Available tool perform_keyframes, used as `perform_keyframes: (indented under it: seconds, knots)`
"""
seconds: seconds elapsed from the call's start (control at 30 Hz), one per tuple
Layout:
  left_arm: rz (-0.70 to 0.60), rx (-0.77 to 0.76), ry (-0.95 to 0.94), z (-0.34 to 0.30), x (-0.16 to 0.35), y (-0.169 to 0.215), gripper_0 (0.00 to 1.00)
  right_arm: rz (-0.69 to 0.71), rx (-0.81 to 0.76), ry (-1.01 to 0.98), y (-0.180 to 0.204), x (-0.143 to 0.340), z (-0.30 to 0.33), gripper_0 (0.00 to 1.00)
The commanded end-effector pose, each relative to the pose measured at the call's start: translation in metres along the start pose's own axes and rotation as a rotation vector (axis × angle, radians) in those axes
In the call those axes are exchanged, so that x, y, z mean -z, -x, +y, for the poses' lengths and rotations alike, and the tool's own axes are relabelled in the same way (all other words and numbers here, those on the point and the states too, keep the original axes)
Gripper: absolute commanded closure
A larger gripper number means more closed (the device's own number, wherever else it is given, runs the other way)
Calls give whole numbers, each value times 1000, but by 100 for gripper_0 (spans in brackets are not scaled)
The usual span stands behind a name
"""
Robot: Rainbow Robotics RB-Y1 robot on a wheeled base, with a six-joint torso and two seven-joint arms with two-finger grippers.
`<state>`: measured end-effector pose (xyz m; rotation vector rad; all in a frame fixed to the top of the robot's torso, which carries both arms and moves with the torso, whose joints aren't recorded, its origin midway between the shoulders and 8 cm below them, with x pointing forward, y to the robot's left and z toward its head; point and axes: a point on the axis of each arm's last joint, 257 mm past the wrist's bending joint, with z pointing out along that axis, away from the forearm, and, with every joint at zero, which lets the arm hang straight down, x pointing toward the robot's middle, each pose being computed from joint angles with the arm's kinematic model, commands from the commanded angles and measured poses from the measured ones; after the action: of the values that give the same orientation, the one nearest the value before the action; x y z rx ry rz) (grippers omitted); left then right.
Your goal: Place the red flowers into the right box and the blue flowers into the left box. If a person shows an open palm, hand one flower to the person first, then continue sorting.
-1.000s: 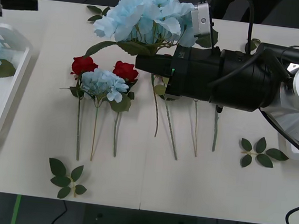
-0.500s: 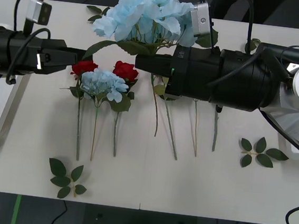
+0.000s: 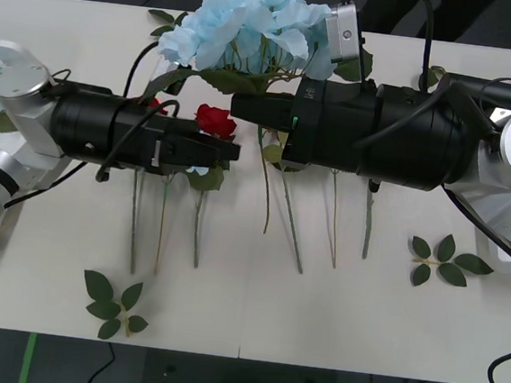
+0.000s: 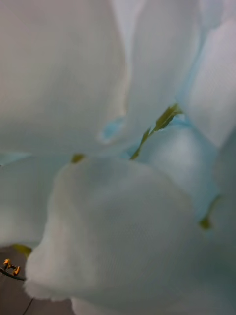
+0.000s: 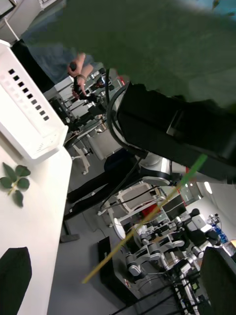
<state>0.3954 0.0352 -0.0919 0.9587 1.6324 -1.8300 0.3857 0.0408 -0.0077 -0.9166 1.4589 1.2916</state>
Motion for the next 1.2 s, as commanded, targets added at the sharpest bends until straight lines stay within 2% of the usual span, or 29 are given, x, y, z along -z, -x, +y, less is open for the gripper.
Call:
perform_keyframes:
  seconds: [0.03,0.23,0.53,0.57,0.6,0.63,1.2]
  knots:
    - [7,-89,-67,-18,-53,-2,0,-25,-2,42,18,-11,16,100]
    - [10,-94,-83,-20,-86,-5,0,-26,-3,43,18,-11,16,100]
    - [-11,-125,-81,-17,-105,-2,0,-27,-3,45,18,-11,17,100]
    - [-16,-145,-75,-16,-104,-1,41,-27,-4,45,18,-11,17,100]
    - [-19,-157,-71,-15,-104,-1,69,-28,-3,47,19,-11,17,100]
    - [-24,-174,-65,-13,-105,1,100,-28,-4,46,18,-11,17,100]
    - [-49,-186,-50,-10,-103,7,100,-30,0,49,19,-11,18,100]
